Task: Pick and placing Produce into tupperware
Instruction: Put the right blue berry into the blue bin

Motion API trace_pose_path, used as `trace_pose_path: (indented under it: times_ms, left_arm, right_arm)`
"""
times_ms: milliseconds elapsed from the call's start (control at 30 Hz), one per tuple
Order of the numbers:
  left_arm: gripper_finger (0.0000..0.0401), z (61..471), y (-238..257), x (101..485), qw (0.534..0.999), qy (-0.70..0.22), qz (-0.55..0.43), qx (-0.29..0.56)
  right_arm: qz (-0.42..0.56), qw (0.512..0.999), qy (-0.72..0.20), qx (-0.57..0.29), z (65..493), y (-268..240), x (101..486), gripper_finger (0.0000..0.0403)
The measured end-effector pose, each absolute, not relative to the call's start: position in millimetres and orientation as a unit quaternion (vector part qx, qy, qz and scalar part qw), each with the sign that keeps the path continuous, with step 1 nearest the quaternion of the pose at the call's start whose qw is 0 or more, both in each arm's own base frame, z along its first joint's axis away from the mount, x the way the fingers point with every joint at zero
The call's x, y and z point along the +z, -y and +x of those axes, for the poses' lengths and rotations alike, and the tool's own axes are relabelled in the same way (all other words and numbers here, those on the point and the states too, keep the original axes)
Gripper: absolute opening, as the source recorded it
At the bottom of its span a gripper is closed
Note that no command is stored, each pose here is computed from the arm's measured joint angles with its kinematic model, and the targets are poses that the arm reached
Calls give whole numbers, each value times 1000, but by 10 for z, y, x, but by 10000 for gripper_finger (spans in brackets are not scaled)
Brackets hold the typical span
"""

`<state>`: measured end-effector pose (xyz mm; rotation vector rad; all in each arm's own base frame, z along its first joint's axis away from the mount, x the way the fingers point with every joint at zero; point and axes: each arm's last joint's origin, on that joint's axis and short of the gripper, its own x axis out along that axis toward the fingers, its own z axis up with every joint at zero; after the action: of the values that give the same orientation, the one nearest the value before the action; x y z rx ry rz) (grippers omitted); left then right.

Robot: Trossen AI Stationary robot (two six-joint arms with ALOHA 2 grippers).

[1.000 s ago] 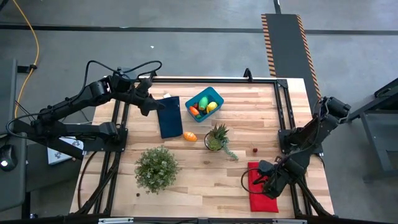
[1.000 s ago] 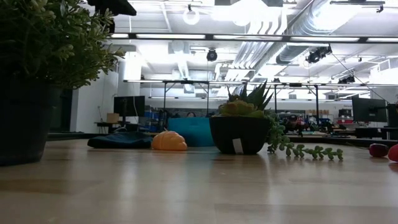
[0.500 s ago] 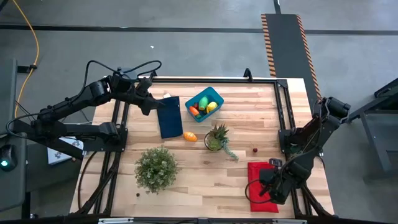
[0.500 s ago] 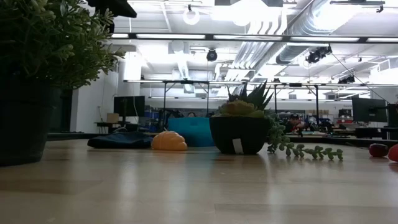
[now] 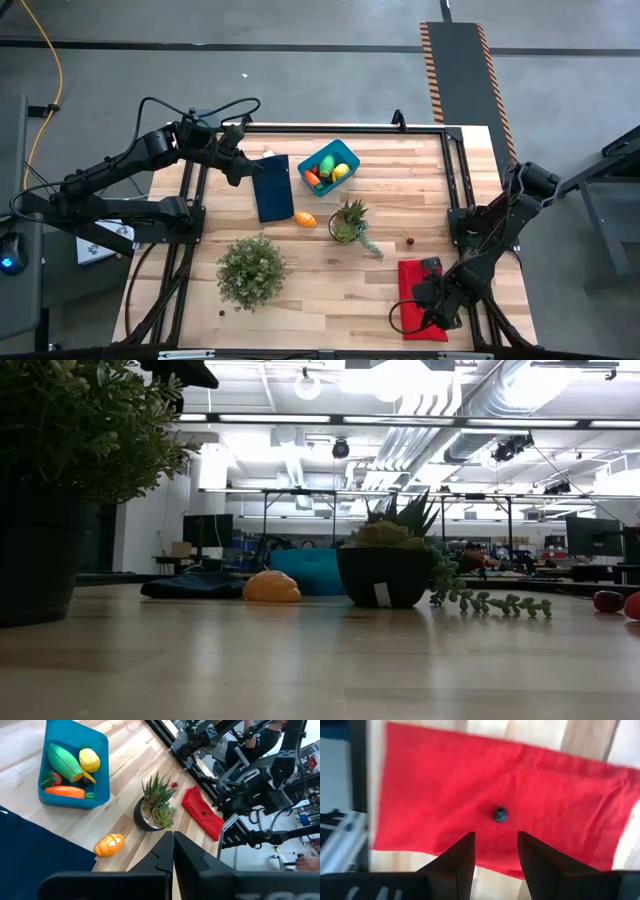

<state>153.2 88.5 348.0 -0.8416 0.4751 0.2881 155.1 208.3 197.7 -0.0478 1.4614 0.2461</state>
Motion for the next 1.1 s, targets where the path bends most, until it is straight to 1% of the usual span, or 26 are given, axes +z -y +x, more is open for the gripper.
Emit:
trace_pose_path:
  times_ms: [133, 400, 833, 1100]
  left_arm:
    - [1, 1530, -881, 3478, 874, -230, -407, 133]
    - [1, 1526, -878, 3470, 869, -233, -415, 136]
    - [1, 1517, -871, 3455, 864, -241, -419, 138]
    - [1, 1517, -871, 3455, 866, -242, -416, 137]
  right_arm:
    - [-27, 731, -676, 85, 1576, -2109, 1866, 138]
    - [-23, 743, -664, 79, 1624, -2170, 1790, 138]
    - [-37, 733, -676, 66, 1652, -2208, 1646, 138]
    - [-44, 745, -664, 52, 1663, -2203, 1643, 138]
